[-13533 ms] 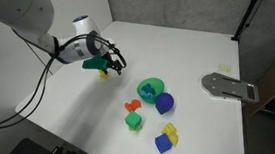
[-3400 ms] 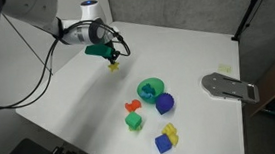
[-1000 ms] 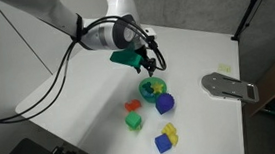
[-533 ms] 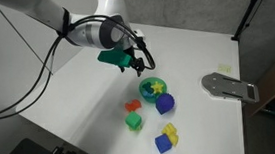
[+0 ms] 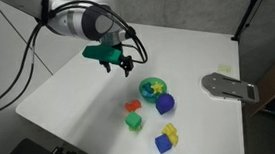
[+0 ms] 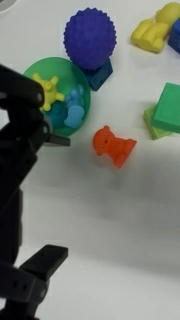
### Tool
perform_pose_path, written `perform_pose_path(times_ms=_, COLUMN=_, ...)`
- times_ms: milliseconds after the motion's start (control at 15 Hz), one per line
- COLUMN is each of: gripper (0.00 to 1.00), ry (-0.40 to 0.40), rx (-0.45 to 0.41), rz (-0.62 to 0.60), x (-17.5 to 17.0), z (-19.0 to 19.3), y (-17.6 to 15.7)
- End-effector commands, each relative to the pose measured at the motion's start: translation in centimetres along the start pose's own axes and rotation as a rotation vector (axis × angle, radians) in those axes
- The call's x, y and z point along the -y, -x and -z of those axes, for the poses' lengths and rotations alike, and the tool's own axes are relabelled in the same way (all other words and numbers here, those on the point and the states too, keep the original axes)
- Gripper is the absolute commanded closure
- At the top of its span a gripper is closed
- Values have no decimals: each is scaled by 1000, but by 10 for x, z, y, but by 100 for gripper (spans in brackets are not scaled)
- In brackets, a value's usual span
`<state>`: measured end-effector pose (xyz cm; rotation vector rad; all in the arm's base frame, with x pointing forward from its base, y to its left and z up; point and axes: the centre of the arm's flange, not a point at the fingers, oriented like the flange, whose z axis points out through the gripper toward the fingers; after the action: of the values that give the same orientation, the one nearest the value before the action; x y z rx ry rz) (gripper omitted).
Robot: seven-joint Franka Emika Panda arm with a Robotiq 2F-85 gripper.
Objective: Put the green block on top of the yellow block, move the green bowl to the right, pick up the yellow toy on the left and put it in the green bowl
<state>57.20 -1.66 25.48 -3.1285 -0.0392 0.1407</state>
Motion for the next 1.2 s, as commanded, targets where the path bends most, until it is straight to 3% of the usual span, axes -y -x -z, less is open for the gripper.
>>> perform_pose_path(times_ms=0, gripper=0, ry=1, rx=32, rz=14, x=11, z=51, y=42)
perform_pose_path(times_ms=400, gripper=0, ry=-1, rx=62, rz=0, x=16, z=130, y=93)
perform_pose_path(times_ms=667, gripper=0, ry=-1, rx=29, rz=-29, x=16, z=178, y=120)
perform_pose_path(times_ms=1000, gripper=0, ry=-11, rx=26, rz=-28, x=22, z=195, y=138)
perform_pose_path(times_ms=1133, gripper=0, ry=-2, rx=19, rz=-18, x=18, z=197, y=128)
